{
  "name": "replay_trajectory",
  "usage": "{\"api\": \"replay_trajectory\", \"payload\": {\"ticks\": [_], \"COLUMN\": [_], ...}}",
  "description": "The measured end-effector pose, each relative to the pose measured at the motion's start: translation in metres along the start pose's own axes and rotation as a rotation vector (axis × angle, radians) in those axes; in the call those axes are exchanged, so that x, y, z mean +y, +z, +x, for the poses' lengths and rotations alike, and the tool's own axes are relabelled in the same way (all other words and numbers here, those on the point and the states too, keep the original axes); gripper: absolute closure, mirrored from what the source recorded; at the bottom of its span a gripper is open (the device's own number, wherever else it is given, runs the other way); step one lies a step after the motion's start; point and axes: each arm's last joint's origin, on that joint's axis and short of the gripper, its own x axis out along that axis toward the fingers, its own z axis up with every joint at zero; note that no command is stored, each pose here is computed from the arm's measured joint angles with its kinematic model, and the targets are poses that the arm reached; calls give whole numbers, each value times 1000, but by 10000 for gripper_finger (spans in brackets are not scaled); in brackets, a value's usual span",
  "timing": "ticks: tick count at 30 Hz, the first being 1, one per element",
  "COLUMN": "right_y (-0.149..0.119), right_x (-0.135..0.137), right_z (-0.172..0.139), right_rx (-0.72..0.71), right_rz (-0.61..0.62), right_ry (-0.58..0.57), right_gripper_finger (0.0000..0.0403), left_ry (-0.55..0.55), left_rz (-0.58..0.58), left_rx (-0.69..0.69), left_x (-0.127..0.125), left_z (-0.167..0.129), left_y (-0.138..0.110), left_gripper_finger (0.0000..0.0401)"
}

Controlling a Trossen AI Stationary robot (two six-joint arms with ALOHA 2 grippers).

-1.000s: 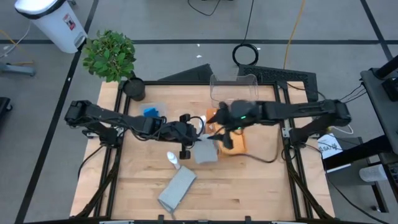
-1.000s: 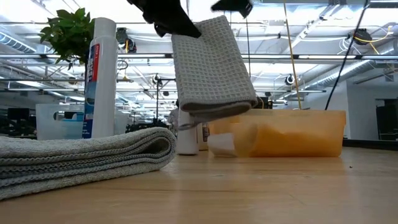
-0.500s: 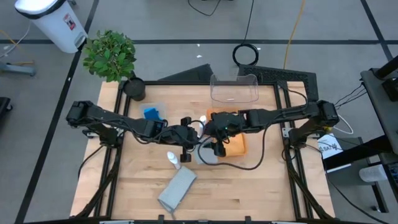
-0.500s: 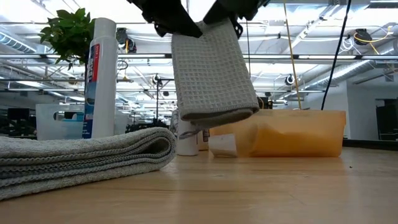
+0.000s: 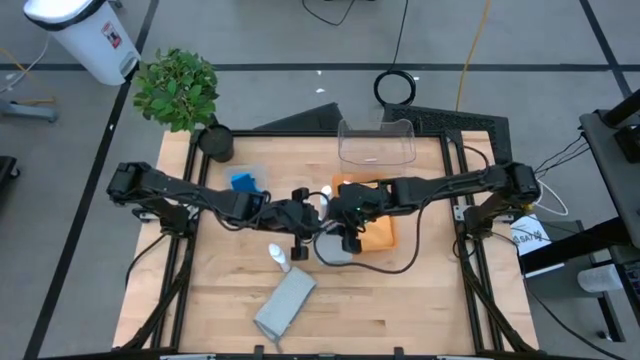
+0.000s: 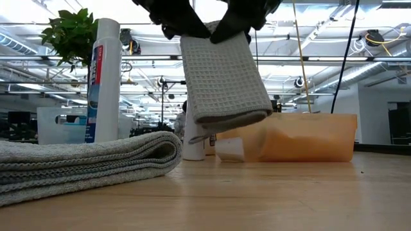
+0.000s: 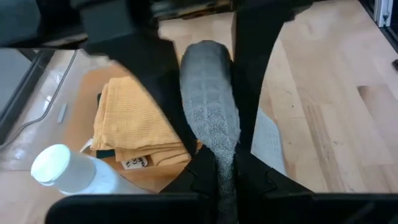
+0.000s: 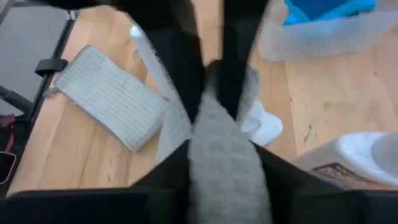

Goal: Pick & Place Kitchen Items
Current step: Put the gray microfiber cloth into the orange bin

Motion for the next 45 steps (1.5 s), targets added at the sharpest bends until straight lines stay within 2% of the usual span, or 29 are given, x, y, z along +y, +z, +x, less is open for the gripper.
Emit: {"api": "replay_trajectory", "payload": {"ticks": [4,6,12,18,24,33,39,45], "right_y": [0,0,2,-1,-13,-53,-79,-98], "right_x": [1,1,4,3,1,-12,-20,-26], "right_z": [0,-3,-33,-78,-110,-112,-100,-85], "right_rx": [4,7,-13,-22,-70,-120,-152,-140], "right_rz": [-52,-74,-81,-83,-87,-27,16,67], "right_ry": [23,55,56,-63,-170,-188,-65,-7], "right_gripper_finger": [376,392,397,399,399,399,399,399], "left_ry": [-27,-35,-34,-29,-27,-25,-24,-24], "left_rz": [-1,-1,33,52,45,40,39,39], "left_rx": [-9,-20,-106,-190,-228,-250,-258,-259], "left_x": [-1,-2,-1,1,4,5,5,4], "left_z": [0,0,-14,-29,-43,-45,-45,-45], "left_y": [1,2,12,22,26,29,30,30], "left_gripper_finger": [370,370,347,321,324,325,325,324]}}
